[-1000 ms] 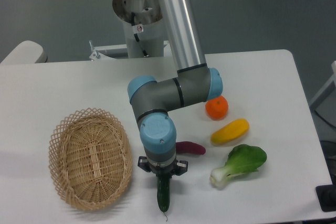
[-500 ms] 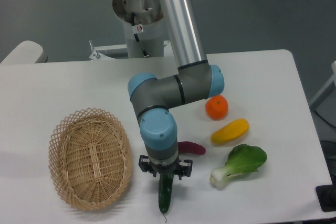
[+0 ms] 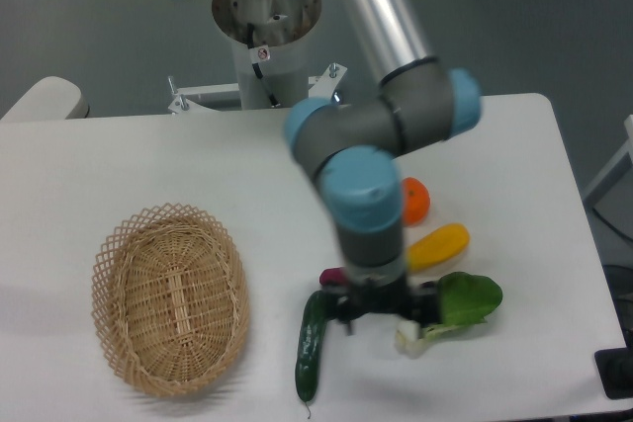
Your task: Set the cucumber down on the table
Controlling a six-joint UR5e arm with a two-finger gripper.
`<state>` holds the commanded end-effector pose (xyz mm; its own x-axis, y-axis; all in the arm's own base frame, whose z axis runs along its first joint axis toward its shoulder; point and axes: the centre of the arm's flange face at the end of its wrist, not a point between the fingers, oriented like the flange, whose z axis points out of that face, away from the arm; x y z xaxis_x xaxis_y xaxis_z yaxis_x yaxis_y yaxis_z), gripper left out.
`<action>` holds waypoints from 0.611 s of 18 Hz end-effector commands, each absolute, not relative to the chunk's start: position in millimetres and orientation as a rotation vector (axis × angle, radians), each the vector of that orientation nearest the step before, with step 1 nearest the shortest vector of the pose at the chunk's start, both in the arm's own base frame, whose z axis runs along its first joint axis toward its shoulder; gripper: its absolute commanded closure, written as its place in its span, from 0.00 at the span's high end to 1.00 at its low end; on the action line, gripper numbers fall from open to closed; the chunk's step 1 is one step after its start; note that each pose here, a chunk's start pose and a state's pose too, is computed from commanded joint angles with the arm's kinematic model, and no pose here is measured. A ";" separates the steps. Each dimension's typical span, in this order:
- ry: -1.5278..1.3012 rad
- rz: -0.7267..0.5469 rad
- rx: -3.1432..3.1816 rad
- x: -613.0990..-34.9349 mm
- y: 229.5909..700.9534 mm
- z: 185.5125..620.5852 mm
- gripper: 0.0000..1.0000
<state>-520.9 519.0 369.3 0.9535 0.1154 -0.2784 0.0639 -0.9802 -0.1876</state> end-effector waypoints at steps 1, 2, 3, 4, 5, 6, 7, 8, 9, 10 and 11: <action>-0.065 0.446 -2.936 -529.0 510.3 372.3 1.00; -0.011 0.457 -2.946 -538.6 499.3 372.6 1.00; 0.044 0.467 -2.956 -547.3 489.1 373.5 1.00; 0.098 0.481 -2.964 -556.4 476.5 377.5 1.00; 0.153 0.496 -2.972 -563.2 466.0 381.6 1.00; 0.190 0.496 -2.980 -570.5 455.1 382.2 1.00; 0.231 0.483 -2.991 -574.7 446.4 382.8 1.00; 0.292 0.487 -2.991 -577.0 437.0 390.2 1.00; 0.356 0.486 -2.992 -581.0 428.6 393.5 1.00; 0.415 0.476 -2.987 -584.0 421.7 394.8 1.00; 0.455 0.471 -2.977 -588.2 411.1 398.7 1.00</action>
<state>-588.2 411.1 398.7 0.9080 -0.2764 -0.3149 -0.3052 -0.9512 -0.0452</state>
